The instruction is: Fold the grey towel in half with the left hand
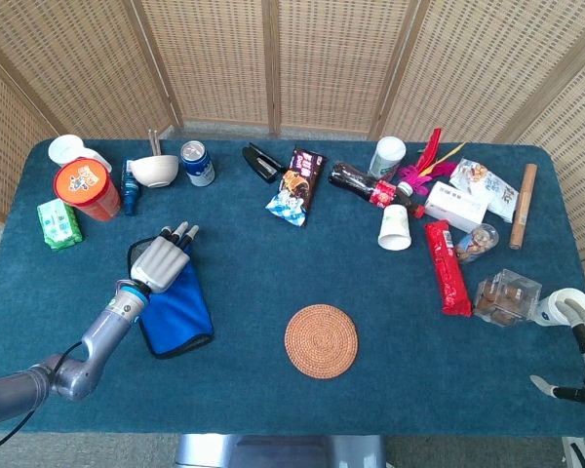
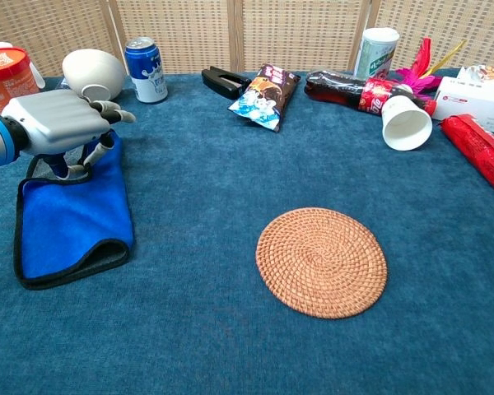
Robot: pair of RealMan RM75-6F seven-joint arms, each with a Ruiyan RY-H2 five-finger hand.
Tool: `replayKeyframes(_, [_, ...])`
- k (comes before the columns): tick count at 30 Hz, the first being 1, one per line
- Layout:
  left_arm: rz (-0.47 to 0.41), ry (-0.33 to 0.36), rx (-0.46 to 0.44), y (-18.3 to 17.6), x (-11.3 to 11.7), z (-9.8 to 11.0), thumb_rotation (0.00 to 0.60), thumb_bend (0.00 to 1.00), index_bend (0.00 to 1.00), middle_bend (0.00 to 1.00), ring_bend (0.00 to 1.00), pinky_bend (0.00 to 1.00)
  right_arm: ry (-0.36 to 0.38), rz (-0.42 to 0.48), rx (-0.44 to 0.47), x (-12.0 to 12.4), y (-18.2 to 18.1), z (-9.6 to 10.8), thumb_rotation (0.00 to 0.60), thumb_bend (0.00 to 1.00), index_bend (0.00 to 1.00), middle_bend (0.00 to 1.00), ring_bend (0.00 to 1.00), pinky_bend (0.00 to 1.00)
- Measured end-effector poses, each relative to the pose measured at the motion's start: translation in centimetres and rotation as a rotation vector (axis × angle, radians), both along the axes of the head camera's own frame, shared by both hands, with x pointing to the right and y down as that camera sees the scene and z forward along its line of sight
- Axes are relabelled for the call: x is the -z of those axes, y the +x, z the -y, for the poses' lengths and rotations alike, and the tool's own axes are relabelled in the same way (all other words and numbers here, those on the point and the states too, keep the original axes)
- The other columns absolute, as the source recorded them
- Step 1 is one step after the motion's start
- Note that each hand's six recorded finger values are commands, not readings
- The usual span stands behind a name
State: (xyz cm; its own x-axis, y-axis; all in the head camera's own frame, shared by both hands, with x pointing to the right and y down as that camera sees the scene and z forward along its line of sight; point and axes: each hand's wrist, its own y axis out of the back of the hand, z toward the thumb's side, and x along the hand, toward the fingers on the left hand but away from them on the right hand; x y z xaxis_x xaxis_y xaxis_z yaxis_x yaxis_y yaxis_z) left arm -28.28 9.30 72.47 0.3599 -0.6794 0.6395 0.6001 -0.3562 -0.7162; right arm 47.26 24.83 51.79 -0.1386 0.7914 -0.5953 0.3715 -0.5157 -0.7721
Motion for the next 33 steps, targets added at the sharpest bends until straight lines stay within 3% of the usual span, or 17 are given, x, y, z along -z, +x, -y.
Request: replayKeyframes(33, [0.038, 0.016, 0.069, -4.8, 1.2, 1.3, 0.600, 0.49, 0.60, 0.00, 0.00, 0.23, -0.016, -0.014, 0.012, -0.6, -0.4, -0.1, 0.600, 0.00, 0.00, 0.00, 0.00, 0.00])
